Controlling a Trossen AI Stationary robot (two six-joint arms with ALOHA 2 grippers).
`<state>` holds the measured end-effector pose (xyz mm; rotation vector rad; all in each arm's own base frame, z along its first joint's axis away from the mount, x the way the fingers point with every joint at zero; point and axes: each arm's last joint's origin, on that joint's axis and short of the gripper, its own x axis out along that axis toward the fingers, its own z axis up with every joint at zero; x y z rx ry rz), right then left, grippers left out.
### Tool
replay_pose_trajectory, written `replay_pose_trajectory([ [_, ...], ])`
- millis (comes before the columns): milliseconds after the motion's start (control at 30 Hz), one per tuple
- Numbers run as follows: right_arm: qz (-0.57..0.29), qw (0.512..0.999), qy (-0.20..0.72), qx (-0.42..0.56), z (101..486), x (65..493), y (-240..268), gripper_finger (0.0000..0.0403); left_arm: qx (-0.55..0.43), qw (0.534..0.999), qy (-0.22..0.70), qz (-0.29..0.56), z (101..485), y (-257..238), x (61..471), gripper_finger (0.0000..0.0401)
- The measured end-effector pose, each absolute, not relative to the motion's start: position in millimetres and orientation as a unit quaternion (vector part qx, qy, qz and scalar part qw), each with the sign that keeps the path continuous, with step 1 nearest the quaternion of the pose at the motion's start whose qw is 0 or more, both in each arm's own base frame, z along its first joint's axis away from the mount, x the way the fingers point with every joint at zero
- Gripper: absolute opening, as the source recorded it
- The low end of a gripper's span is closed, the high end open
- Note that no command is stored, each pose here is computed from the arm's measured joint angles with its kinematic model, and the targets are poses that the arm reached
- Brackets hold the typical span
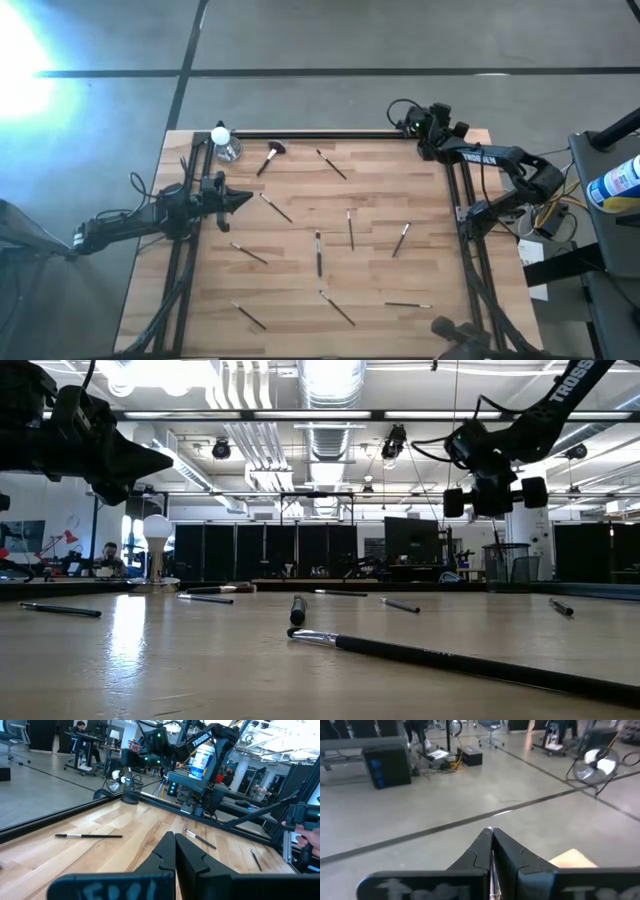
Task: Put items in baskets/containers
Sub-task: Put the foundation brush into the mesh organizer
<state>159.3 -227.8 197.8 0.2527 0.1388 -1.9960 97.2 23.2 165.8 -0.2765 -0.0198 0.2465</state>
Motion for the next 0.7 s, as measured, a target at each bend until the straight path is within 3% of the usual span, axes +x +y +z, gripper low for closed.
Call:
replay_pose_trajectory([
  [433,-0.831,0.532,0.094,0.130,161.7,165.5,-231.5,0.0008,-0.138,0.983,-0.010,0.123,165.8,23.2,97.3,0.0000],
  [700,-0.831,0.532,0.098,0.130,159.2,167.9,-231.2,0.0008,-0.138,0.983,-0.010,0.123,165.7,23.3,97.3,0.0000],
])
